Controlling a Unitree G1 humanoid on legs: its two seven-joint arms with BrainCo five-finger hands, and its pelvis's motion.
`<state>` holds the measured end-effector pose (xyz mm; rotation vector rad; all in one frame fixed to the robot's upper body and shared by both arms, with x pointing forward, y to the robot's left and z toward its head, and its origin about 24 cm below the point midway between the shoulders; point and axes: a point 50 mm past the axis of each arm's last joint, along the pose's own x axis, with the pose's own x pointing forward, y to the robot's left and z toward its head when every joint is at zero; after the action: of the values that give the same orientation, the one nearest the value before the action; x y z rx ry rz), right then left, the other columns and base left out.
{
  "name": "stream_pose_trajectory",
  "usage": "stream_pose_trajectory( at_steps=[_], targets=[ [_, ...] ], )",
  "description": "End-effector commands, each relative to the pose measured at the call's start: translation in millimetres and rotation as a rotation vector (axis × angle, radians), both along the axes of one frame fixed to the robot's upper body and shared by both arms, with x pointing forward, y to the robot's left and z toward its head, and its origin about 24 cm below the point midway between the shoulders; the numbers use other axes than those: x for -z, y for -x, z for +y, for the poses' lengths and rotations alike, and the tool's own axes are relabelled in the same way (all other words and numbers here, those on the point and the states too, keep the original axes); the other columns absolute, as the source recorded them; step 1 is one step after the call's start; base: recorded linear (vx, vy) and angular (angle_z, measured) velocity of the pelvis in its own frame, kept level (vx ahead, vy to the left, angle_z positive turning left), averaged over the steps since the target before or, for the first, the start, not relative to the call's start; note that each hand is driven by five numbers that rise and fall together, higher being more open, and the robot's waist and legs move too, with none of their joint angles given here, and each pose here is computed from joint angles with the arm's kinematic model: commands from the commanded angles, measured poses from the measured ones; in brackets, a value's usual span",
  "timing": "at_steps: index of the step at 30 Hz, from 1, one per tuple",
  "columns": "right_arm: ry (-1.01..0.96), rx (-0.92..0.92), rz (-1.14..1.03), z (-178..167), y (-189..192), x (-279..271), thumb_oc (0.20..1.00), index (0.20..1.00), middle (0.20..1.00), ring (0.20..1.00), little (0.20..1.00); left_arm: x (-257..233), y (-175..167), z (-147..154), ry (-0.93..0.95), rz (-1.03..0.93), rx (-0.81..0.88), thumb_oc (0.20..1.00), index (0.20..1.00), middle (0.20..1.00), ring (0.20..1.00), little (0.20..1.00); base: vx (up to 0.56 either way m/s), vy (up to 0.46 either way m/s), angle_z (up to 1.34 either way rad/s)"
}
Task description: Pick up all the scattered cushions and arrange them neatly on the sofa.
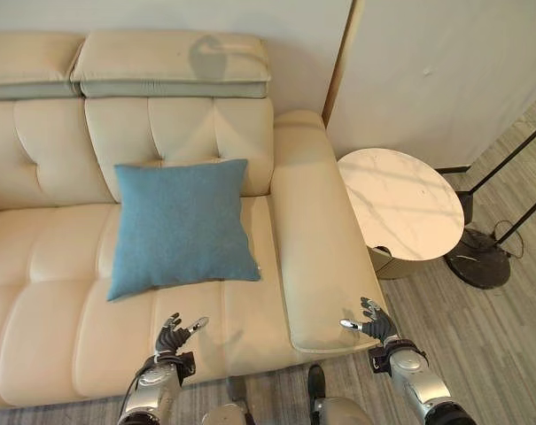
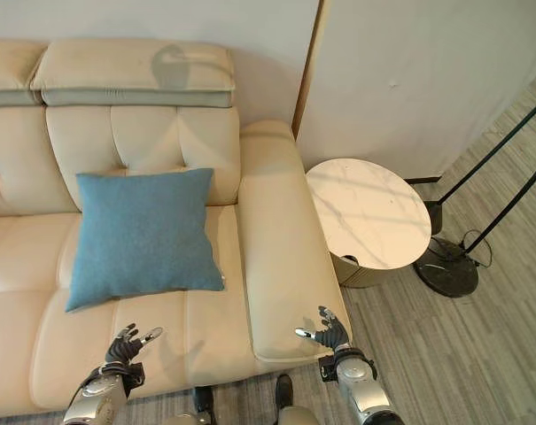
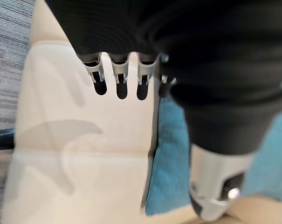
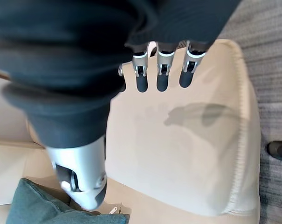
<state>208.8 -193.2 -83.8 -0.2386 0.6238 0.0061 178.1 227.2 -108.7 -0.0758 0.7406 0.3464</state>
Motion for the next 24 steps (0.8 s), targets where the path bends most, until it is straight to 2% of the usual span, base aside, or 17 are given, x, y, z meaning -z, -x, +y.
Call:
stream_pose_trajectory(
  at_steps=[1,10,20,24],
  targets=[
    [0.013,-0.049,-0.124,2.7,-22.3,-22.7,1.0,1.0,1.0,1.0,1.0,-2.8,-2.0,10.1,-0.047,0.006,0.028,1.0,1.0,1.0,1.0,1.0,-0.24,-0.358,0.12],
    [0.065,-0.047,0.017,-9.1,9.8,3.8,1.0,1.0,1.0,1.0,1.0,13.4,20.9,0.9,-0.031,0.107,0.045,1.0,1.0,1.0,1.0,1.0,-0.3,-0.297,0.11],
    [0.068,-0.024,0.105,-11.2,23.1,18.8,1.0,1.0,1.0,1.0,1.0,27.7,40.5,-3.1,-0.017,0.202,0.026,1.0,1.0,1.0,1.0,1.0,-0.13,-0.043,-0.04],
    [0.066,0.013,0.119,-12.1,25.2,22.4,1.0,1.0,1.0,1.0,1.0,31.6,40.1,-11.7,-0.016,0.231,0.081,1.0,1.0,1.0,1.0,1.0,-0.1,0.061,0.24]
  ],
)
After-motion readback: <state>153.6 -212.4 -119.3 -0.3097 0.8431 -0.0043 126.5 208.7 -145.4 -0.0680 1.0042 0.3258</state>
